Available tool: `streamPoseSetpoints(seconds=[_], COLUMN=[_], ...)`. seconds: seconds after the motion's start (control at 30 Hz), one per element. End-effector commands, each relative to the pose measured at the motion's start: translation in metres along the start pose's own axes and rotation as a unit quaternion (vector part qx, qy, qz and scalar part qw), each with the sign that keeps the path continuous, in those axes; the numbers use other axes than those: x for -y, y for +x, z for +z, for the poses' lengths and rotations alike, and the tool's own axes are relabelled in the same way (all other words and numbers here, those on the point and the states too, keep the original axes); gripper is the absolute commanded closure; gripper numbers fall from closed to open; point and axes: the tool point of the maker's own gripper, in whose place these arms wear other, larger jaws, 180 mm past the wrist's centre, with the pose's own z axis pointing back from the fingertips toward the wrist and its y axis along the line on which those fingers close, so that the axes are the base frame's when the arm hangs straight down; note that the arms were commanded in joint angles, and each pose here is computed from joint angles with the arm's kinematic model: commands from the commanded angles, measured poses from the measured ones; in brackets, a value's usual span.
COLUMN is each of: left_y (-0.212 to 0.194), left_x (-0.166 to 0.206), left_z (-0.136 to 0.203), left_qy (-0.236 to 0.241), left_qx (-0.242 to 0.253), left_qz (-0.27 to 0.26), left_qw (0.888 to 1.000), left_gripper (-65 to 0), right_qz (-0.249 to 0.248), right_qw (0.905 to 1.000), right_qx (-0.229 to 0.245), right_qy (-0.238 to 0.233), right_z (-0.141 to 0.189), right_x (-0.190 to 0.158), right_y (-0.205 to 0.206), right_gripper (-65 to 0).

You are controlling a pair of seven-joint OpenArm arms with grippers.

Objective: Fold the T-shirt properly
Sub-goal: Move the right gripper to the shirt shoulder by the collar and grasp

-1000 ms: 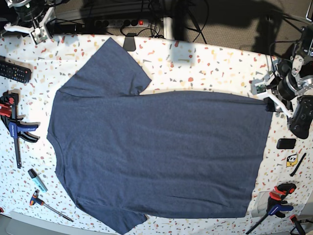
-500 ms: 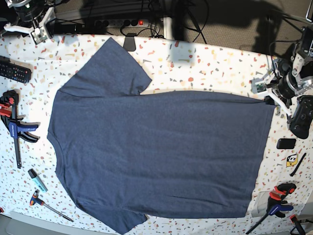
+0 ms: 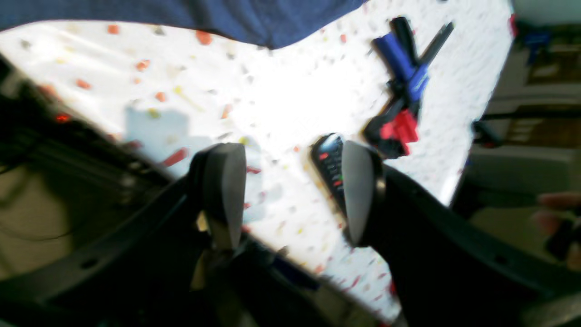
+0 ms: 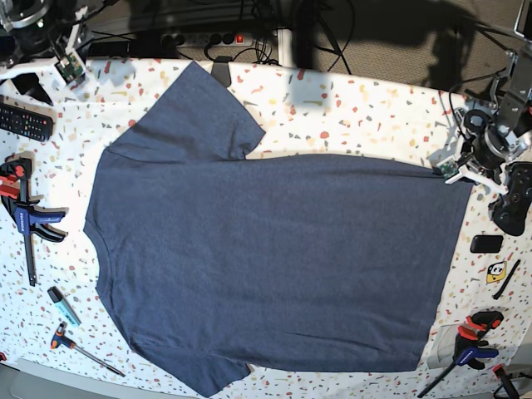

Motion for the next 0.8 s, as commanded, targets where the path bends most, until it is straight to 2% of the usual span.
streamPoseSetpoints(seconds=[0.0, 0.2, 0.43, 0.77], left_y=[0.002, 0.002, 0.002, 0.002], left_x=[0.013, 0.013, 0.013, 0.013], left_z=[0.0, 0.0, 0.0, 0.0], left_qy=[-0.03, -0.029, -0.029, -0.029], left_qx=[0.009, 0.011, 0.01, 0.01], left_qz=[0.007, 0.01, 0.01, 0.01], left_qw=[0.999, 0.999, 0.999, 0.999], left_gripper=[0.0, 0.0, 0.0, 0.0], right_qz=[0.015, 0.095, 0.165, 0.186], right_qw=[0.9993, 0.9936, 0.9836, 0.9788], right_qx=[0.03, 0.057, 0.045, 0.022], right_qy=[-0.017, 0.021, 0.058, 0.082], right_z=[-0.002, -0.031, -0.074, -0.119], right_x=[0.011, -0.015, -0.064, -0.086], right_y=[0.013, 0.024, 0.016, 0.01], right_gripper=[-33.6, -33.6, -33.6, -33.6])
